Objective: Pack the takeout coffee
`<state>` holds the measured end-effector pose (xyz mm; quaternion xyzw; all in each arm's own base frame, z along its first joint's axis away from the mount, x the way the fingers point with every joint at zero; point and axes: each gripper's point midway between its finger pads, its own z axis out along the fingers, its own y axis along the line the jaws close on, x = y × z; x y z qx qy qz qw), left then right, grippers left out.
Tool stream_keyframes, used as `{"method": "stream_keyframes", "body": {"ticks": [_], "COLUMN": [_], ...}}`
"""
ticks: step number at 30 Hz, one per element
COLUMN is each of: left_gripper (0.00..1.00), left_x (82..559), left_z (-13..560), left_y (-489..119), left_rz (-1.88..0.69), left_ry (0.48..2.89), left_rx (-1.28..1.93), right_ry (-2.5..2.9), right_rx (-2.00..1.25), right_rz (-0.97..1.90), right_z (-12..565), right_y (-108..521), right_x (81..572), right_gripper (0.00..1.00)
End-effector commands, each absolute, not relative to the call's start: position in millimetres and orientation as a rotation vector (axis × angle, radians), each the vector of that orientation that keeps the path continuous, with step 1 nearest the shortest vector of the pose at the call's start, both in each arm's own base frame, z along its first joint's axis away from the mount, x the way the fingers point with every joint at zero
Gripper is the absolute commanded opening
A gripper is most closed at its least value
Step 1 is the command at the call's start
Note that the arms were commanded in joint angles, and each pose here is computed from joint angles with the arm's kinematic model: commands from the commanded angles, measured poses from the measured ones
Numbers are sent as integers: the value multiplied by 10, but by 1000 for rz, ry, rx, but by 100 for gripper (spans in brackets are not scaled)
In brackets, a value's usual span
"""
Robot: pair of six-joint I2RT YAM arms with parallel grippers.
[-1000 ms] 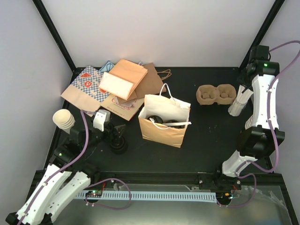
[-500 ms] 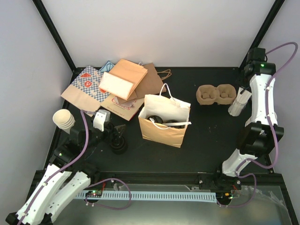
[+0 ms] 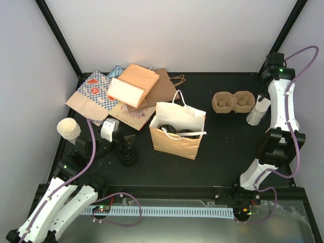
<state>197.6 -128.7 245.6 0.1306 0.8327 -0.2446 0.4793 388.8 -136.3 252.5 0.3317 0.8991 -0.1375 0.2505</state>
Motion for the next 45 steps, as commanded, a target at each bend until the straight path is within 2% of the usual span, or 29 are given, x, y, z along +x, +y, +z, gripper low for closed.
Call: {"method": "stream_keyframes", "body": {"ticks": [1, 6, 13, 27, 30, 31, 34, 36, 39, 42, 45], "left_gripper": [99, 99, 99, 99, 99, 99, 99, 99, 99, 99, 99], "left_x": [1987, 1989, 1989, 1992, 1990, 1991, 1990, 1988, 1987, 1987, 1987], "left_z": [2524, 2524, 2523, 2518, 2518, 2519, 2523, 2525, 2521, 2525, 2529], "left_y": [-1306, -1306, -1307, -1305, -1305, -1303, -1300, -1298, -1298, -1297, -1295], "left_rz": [-603, -602, -602, -600, -600, -599, -599, -599, -598, -598, -598], "left_ry": [2000, 2000, 2001, 2003, 2003, 2003, 2001, 2000, 2001, 1999, 1998], "left_rx": [330, 330, 330, 329, 330, 329, 327, 327, 327, 327, 326], "right_ry": [2443, 2451, 2422, 2366, 2356, 2356, 2354, 2354, 2357, 2367, 2401], "right_rx": [918, 919, 915, 858, 846, 842, 841, 840, 837, 838, 837], "right_rz": [-390, -395, -382, -324, -310, -308, -298, -295, -292, -295, -286], "right_z": [2439, 2412, 2553, 3073, 3145, 3156, 3171, 3176, 3163, 3090, 2930], "right_y": [-1401, -1406, -1393, -1309, -1293, -1287, -1277, -1269, -1265, -1270, -1258], "right_x": [3950, 3955, 3919, 3795, 3786, 3784, 3774, 3767, 3773, 3792, 3843], "right_gripper": [26, 24, 7, 8, 15, 15, 3, 1, 2, 17, 20]}}
